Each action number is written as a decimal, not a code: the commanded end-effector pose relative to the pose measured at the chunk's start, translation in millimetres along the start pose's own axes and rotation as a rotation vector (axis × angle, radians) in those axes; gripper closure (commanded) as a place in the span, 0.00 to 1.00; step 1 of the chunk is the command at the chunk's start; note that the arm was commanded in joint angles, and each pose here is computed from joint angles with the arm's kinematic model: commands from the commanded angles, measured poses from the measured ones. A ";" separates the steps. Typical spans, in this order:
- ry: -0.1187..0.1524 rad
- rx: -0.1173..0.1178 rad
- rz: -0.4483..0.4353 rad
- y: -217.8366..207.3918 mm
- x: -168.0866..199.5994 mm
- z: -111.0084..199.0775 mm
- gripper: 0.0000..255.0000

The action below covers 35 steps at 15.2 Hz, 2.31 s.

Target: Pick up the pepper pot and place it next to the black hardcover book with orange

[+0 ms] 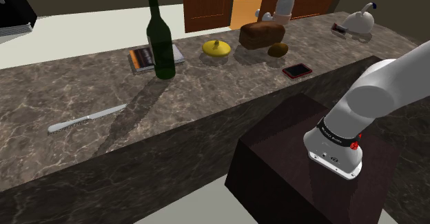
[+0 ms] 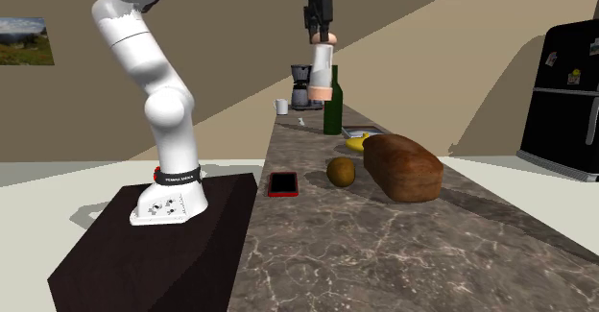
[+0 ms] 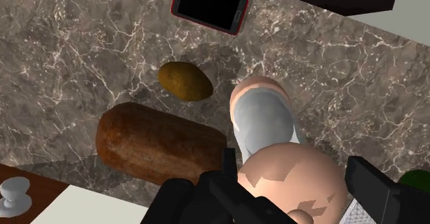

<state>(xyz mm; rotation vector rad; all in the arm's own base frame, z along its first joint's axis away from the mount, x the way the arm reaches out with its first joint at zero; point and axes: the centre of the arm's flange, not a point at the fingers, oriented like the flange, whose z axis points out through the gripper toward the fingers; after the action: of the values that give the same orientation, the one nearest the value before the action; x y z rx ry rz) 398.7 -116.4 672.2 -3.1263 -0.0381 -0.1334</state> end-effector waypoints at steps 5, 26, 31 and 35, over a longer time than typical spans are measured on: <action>0.001 0.000 0.001 -65.2 37.3 29.3 1.00; 0.001 0.000 0.001 -284.4 172.6 131.7 1.00; 0.001 0.000 0.001 -331.1 201.5 153.4 1.00; 0.001 0.000 0.001 -330.9 199.7 174.5 1.00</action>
<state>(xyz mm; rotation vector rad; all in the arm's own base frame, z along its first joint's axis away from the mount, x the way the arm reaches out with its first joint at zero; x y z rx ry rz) 604.6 221.0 524.1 -3.1264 -0.0370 -0.1334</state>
